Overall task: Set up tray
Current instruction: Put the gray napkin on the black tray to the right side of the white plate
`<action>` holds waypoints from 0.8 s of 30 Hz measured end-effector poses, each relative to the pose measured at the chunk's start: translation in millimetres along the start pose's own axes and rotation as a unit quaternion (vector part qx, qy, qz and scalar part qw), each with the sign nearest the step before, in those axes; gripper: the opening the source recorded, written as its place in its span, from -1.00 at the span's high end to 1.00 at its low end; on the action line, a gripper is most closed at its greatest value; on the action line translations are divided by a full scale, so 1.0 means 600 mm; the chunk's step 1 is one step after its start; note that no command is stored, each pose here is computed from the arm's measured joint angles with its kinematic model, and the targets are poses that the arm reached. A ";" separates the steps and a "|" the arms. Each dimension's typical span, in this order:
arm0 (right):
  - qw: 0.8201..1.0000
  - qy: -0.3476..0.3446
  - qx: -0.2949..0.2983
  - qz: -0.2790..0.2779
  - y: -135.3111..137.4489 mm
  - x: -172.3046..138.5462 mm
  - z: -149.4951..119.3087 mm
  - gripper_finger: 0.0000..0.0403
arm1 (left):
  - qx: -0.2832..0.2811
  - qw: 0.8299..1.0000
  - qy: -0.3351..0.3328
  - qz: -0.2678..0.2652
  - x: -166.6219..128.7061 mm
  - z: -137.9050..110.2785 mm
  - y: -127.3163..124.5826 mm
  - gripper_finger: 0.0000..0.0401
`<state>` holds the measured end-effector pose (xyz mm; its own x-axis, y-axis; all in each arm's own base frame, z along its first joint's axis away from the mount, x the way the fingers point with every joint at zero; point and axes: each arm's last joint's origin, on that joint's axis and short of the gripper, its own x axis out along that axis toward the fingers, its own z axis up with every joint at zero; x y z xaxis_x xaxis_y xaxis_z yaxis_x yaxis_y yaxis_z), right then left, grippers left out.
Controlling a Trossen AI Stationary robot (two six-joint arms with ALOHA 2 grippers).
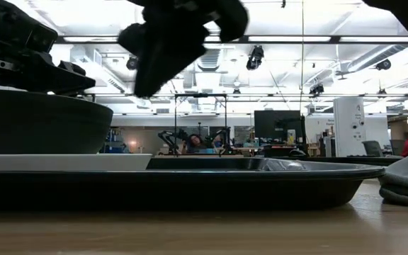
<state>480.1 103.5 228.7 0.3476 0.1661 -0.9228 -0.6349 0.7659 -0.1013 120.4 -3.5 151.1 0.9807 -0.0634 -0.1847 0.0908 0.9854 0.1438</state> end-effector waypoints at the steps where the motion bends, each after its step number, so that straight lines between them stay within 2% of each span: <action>1: 1.000 0.009 0.008 0.004 0.002 -0.001 -0.003 0.52 | 0.000 1.000 0.000 0.000 0.000 0.000 0.000 0.69; 7: 0.994 0.076 0.063 0.036 0.019 -0.013 -0.022 0.52 | 0.000 1.000 0.000 0.000 0.000 0.000 0.000 0.69; 18: 0.962 0.207 0.164 0.071 0.042 -0.013 -0.061 0.52 | 0.000 1.000 0.000 0.000 0.000 0.000 0.000 0.69; 24: 0.947 0.206 0.200 0.143 0.052 -0.012 -0.066 0.52 | 0.000 1.000 0.000 0.000 0.000 0.000 0.000 0.69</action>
<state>430.6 101.7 217.5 -0.1502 0.2086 -0.9664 -0.3215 0.9141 0.2472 120.4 -3.5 151.1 0.9807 -0.0636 -0.1849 0.0910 0.9854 0.1438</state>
